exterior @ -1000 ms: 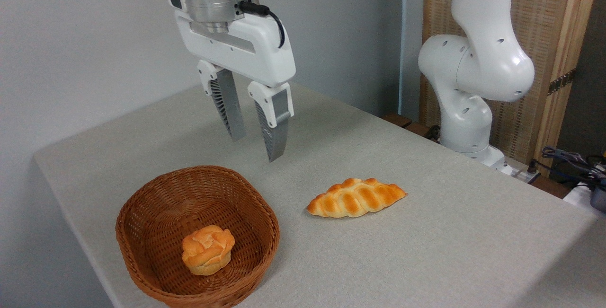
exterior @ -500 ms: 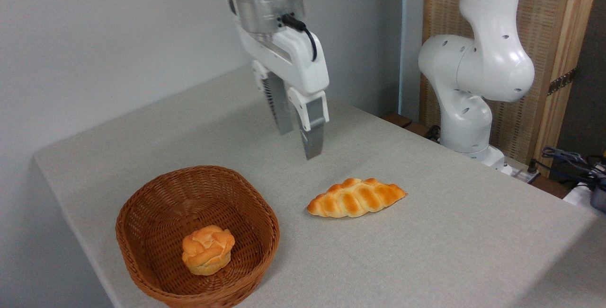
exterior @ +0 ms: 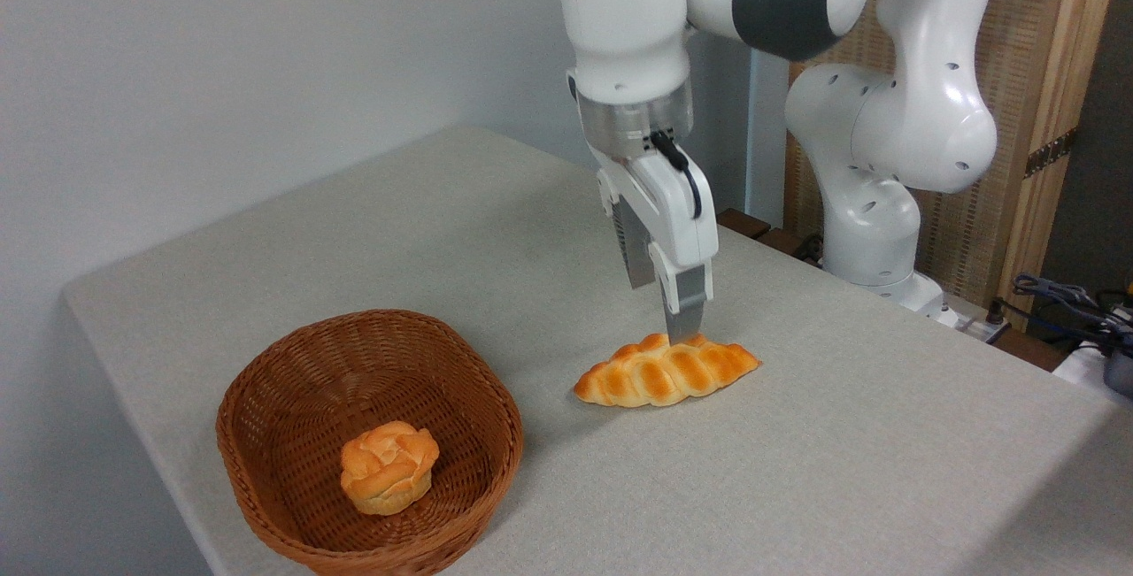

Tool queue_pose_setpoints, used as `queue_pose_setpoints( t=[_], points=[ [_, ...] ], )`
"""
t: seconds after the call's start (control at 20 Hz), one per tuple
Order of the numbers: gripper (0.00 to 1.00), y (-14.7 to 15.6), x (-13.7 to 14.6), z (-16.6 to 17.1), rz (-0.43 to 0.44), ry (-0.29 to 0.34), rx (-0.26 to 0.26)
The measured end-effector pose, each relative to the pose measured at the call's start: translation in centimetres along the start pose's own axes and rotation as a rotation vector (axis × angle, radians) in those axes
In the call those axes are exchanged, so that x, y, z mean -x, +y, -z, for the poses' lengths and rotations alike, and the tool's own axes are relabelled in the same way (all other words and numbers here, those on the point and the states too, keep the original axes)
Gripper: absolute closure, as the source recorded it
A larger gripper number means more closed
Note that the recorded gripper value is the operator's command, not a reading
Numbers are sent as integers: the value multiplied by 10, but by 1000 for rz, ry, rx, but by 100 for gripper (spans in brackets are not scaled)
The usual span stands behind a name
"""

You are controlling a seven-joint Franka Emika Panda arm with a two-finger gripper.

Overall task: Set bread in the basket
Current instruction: 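Lower the gripper onto the braided roll's middle and close it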

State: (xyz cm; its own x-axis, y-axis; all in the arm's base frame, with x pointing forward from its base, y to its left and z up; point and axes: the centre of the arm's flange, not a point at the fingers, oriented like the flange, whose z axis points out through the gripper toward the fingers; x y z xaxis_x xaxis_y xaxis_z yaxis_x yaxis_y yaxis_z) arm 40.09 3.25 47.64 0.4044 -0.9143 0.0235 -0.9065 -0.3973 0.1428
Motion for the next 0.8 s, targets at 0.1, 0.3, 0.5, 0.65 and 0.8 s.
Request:
queue_pose_setpoints(
  t=[0.1,0.3,0.5,0.65,0.8],
  points=[
    [0,1,1,-9,-32,-28,2],
    [0,2,5,-19,-100,-74,8],
    [0,5,7,-35,-111,-87,28],
    [0,7,7,-52,-116,-85,26],
    [0,7,6,-61,-119,-81,16]
  ],
)
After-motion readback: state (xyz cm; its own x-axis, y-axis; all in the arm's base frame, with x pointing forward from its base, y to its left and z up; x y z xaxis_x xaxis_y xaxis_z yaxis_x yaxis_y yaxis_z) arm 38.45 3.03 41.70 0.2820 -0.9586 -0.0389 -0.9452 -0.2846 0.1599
